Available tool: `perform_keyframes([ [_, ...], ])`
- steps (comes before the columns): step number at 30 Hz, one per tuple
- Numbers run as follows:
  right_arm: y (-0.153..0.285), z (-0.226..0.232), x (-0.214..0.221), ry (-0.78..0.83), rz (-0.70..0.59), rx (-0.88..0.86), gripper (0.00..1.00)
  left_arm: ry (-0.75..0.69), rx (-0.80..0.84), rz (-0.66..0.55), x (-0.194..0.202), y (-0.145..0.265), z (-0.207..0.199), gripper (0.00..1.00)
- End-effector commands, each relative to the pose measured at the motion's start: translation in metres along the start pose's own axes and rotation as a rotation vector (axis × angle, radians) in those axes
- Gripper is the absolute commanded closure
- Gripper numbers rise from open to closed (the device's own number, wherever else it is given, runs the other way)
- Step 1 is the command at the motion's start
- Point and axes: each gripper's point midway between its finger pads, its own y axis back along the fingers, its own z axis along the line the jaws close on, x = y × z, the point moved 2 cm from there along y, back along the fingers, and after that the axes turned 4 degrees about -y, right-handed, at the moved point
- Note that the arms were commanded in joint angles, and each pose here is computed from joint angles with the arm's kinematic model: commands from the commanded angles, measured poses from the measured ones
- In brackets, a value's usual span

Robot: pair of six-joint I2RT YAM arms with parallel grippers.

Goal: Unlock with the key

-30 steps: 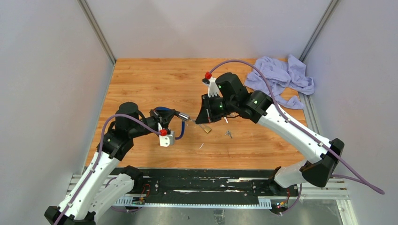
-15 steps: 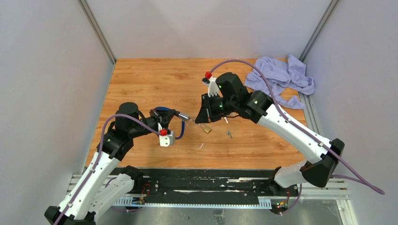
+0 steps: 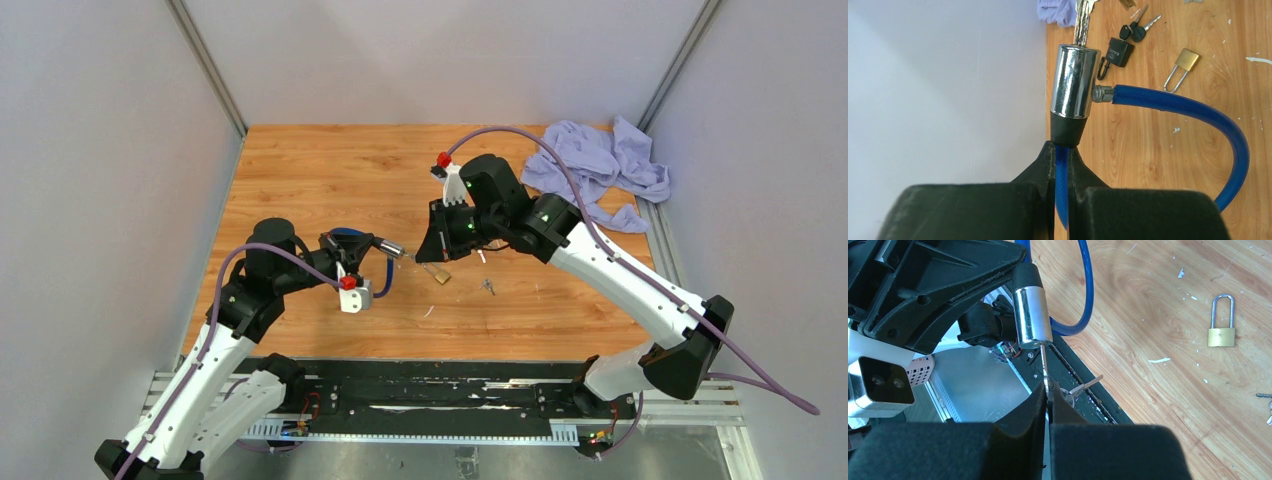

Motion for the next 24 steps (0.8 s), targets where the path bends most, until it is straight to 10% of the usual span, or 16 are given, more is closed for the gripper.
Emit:
perform_keyframes([
  [1, -0.004, -0.005, -0.005, -0.008, -0.012, 0.006, 0.99, -0.047, -0.038, -0.048, -0.012, 0.002, 0.012, 1.00],
  [24, -0.016, -0.003, -0.010, -0.016, -0.001, -0.010, 0.99, -0.047, -0.049, -0.059, -0.014, -0.002, 0.017, 1.00],
])
